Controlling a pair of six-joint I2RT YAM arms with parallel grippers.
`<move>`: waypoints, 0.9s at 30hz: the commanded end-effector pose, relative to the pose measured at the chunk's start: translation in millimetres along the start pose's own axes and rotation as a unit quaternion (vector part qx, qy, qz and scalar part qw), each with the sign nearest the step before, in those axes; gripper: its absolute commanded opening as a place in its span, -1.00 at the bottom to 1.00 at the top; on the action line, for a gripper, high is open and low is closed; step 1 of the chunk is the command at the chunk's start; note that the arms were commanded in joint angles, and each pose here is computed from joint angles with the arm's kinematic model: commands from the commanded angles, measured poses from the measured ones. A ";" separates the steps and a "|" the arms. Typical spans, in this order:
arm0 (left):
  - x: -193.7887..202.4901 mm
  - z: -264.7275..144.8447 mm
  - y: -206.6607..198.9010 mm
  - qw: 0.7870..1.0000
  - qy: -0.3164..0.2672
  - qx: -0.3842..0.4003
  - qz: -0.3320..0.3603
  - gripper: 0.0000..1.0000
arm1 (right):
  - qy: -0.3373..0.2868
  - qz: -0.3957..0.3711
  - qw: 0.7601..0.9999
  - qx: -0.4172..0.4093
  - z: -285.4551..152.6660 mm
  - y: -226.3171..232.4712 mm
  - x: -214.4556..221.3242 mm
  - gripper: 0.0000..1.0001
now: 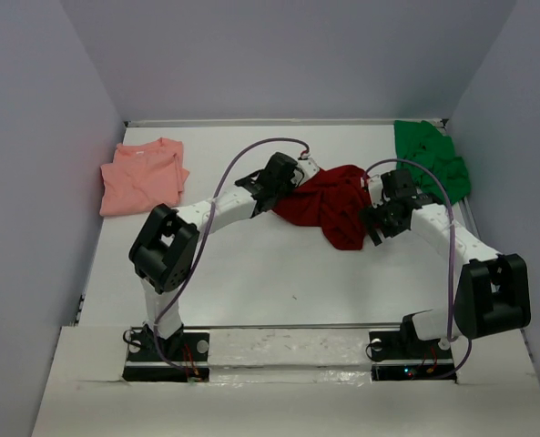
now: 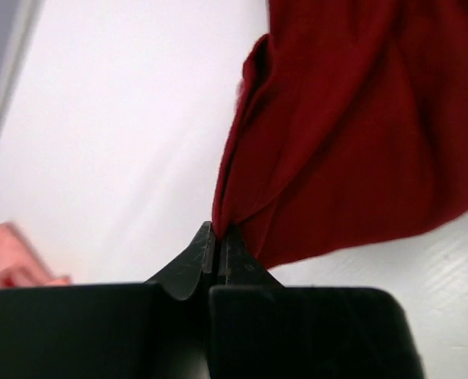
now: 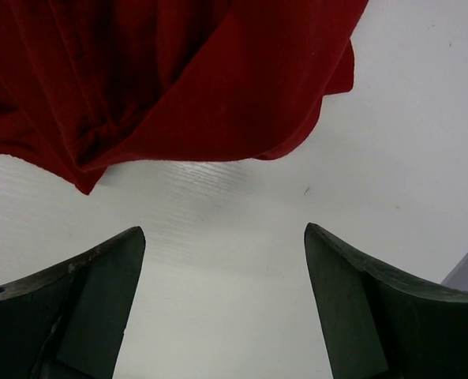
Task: Fold and stack the t-shirts
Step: Flatten the tshirt out
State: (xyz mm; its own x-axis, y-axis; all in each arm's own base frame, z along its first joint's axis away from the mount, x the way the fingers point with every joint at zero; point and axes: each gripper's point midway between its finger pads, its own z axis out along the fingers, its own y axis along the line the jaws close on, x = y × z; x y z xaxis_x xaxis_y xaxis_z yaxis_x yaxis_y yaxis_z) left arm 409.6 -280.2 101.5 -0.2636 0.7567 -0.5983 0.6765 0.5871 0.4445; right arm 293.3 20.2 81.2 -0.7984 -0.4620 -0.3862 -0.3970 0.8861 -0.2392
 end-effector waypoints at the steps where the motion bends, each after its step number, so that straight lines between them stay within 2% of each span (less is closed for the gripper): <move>1: -24.7 -52.8 89.7 0.984 -0.027 -0.176 -0.015 -1.00 | -0.040 0.008 0.999 -0.005 -11.0 -4.8 -27.2 0.73; 3: -7.0 -56.4 109.3 0.979 -0.006 -0.199 -0.035 -1.00 | -0.041 0.006 0.999 -0.009 -13.6 -4.5 -28.8 0.73; 8: 40.4 -66.3 128.5 0.970 0.050 -0.228 -0.064 -1.00 | -0.051 -0.006 0.999 -0.013 -21.3 -5.8 -35.4 0.73; 12: 80.1 -81.4 124.6 0.964 0.091 -0.240 -0.071 -1.00 | -0.065 -0.021 0.996 -0.065 -29.3 8.9 -45.8 0.70; 17: 107.6 -94.3 114.9 0.962 0.117 -0.232 -0.079 -1.00 | -0.076 -0.030 0.987 -0.135 -36.3 28.4 -61.5 0.62; 20: 117.6 -104.3 110.8 0.963 0.120 -0.227 -0.082 -1.00 | -0.087 -0.037 0.982 -0.164 -36.6 35.3 -75.1 0.50; 22: 121.4 -110.9 111.3 0.963 0.121 -0.226 -0.084 -1.00 | -0.096 -0.044 0.975 -0.194 -35.9 41.9 -88.4 0.32; 23: 123.5 -113.2 111.6 0.963 0.125 -0.225 -0.084 -1.00 | -0.098 -0.047 0.970 -0.217 -37.7 48.4 -92.6 0.16; 27: 132.1 -117.3 113.7 0.960 0.133 -0.228 -0.097 -1.00 | -0.092 -0.059 0.962 -0.250 -29.1 57.3 -116.3 0.06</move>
State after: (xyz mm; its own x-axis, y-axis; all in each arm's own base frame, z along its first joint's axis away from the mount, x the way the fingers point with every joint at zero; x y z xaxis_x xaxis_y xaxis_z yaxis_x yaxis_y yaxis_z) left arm 377.2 -94.5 142.5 -0.5387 0.6614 -0.5218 0.2889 0.7269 0.6230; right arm 336.5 100.3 122.8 -0.7042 -0.5073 -0.4968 -0.6208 0.7795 0.0840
